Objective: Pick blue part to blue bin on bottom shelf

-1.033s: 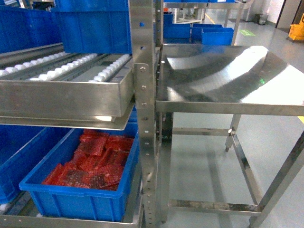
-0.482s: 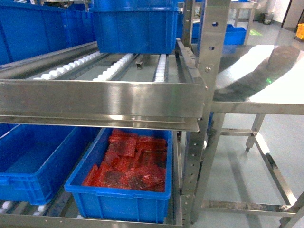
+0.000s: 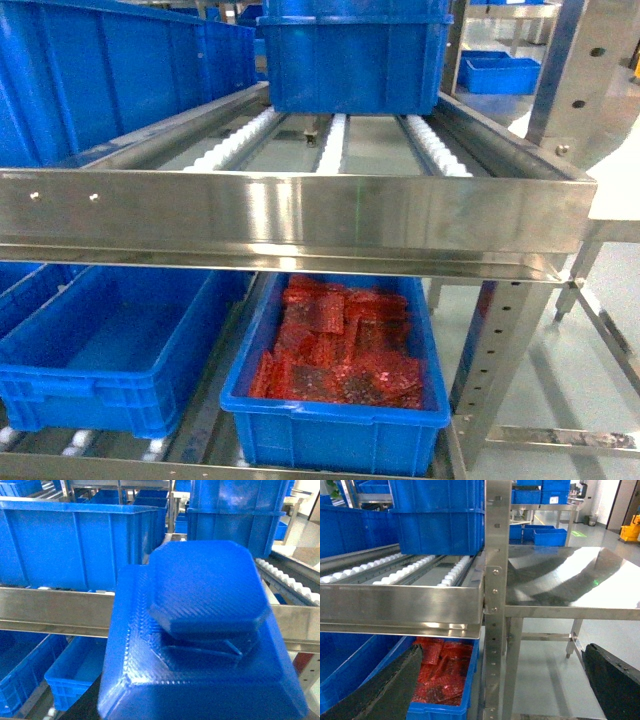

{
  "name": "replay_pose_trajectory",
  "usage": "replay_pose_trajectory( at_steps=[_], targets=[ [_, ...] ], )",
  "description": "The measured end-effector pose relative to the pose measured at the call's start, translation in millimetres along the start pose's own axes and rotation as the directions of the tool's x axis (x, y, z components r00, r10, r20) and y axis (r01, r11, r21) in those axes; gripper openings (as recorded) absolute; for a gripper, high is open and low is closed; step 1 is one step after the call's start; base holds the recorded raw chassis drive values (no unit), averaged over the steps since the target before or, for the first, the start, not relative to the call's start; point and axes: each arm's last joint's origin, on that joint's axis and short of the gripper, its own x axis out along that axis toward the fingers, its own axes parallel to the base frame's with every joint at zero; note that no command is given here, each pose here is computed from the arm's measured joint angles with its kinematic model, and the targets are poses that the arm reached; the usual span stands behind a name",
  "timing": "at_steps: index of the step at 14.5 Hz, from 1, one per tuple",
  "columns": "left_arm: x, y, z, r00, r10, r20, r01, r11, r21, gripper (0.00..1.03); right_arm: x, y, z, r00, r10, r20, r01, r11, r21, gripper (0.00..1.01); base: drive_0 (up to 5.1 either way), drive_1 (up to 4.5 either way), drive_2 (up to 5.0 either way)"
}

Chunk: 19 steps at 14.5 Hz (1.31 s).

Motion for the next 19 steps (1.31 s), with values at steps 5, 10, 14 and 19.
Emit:
replay_pose_trajectory(
  at_steps=[5, 10, 14, 19],
  targets=[
    [-0.1, 0.0, -0.1, 1.000, -0.001, -0.001, 0.001, 1.0000, 0.000, 0.43, 0.0, 0.0, 0.0, 1.000, 0.000, 0.000, 0.000, 1.0000, 0.000, 0.98, -4.9, 3.32, 1.5],
    [-0.1, 0.0, 0.1, 1.000, -0.002, 0.001, 0.002, 1.0000, -0.001, 0.43, 0.0, 0.0, -0.3, 1.000, 0.000, -0.003, 0.000, 1.0000, 0.000, 0.98, -4.9, 3.35, 1.6],
    [0.0, 0.0, 0.0, 1.000, 0.000, 0.000, 0.000, 1.0000, 0.000, 0.43, 0.0, 0.0, 0.0, 1.000, 0.000, 0.000, 0.000, 1.0000, 0.000, 0.98, -4.9, 3.27, 1.5],
    [-0.1, 0.0, 0.1, 1.000, 0.000, 0.001, 0.000, 1.0000, -0.002, 0.43, 0.0, 0.1, -0.2, 1.000, 0.003, -0.002, -0.003, 1.0000, 0.000, 0.98, -1.0, 0.68, 0.3]
  ],
)
